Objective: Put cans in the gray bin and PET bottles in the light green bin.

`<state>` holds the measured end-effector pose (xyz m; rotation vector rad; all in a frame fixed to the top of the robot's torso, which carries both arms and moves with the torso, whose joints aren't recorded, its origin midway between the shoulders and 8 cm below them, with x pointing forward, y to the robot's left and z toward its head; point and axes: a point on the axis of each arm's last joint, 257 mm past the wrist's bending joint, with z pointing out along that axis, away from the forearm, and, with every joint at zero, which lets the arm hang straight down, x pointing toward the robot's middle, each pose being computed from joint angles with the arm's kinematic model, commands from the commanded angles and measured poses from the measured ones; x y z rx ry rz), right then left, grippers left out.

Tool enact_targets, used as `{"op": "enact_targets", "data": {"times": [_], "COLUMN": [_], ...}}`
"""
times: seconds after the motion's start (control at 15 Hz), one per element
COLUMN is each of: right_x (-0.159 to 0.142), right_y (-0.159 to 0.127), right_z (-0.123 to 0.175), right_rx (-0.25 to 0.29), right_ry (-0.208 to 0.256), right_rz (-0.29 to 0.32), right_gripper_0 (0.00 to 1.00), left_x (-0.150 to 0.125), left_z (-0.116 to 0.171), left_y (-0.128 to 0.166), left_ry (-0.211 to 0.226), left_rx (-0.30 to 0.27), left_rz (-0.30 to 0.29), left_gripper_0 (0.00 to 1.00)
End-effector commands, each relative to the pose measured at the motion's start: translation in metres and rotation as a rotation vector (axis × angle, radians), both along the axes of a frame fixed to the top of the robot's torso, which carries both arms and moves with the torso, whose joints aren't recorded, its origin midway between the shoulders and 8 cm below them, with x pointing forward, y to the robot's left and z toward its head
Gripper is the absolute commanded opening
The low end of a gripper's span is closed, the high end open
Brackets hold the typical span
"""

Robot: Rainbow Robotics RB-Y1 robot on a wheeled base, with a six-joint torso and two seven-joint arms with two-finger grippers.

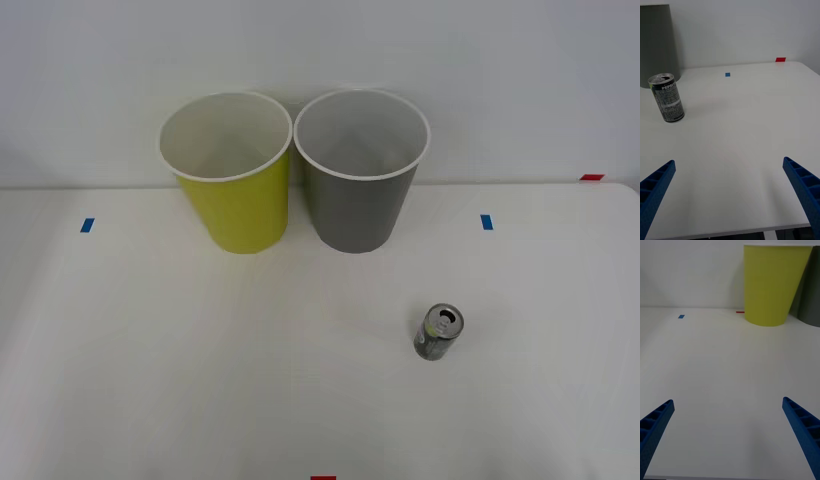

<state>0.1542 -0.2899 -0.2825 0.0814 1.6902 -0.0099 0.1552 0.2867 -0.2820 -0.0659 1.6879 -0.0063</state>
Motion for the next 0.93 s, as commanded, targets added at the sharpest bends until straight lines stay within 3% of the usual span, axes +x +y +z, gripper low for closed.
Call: {"op": "enact_targets", "data": {"times": [0.07,0.93], "right_x": [0.0000,0.0000], "right_y": [0.0000,0.0000], "right_z": [0.0000,0.0000], "right_rx": [0.000,0.000], "right_ry": [0.000,0.000], "right_rz": [0.000,0.000], "right_gripper_0": [1.00,1.00], "left_x": [0.0000,0.0000], "left_z": [0.0000,0.0000], "left_y": [0.0000,0.0000], "left_ry": [0.000,0.000], "left_rx": [0.000,0.000], "left_rz": [0.000,0.000], "left_gripper_0": [1.00,1.00]}}
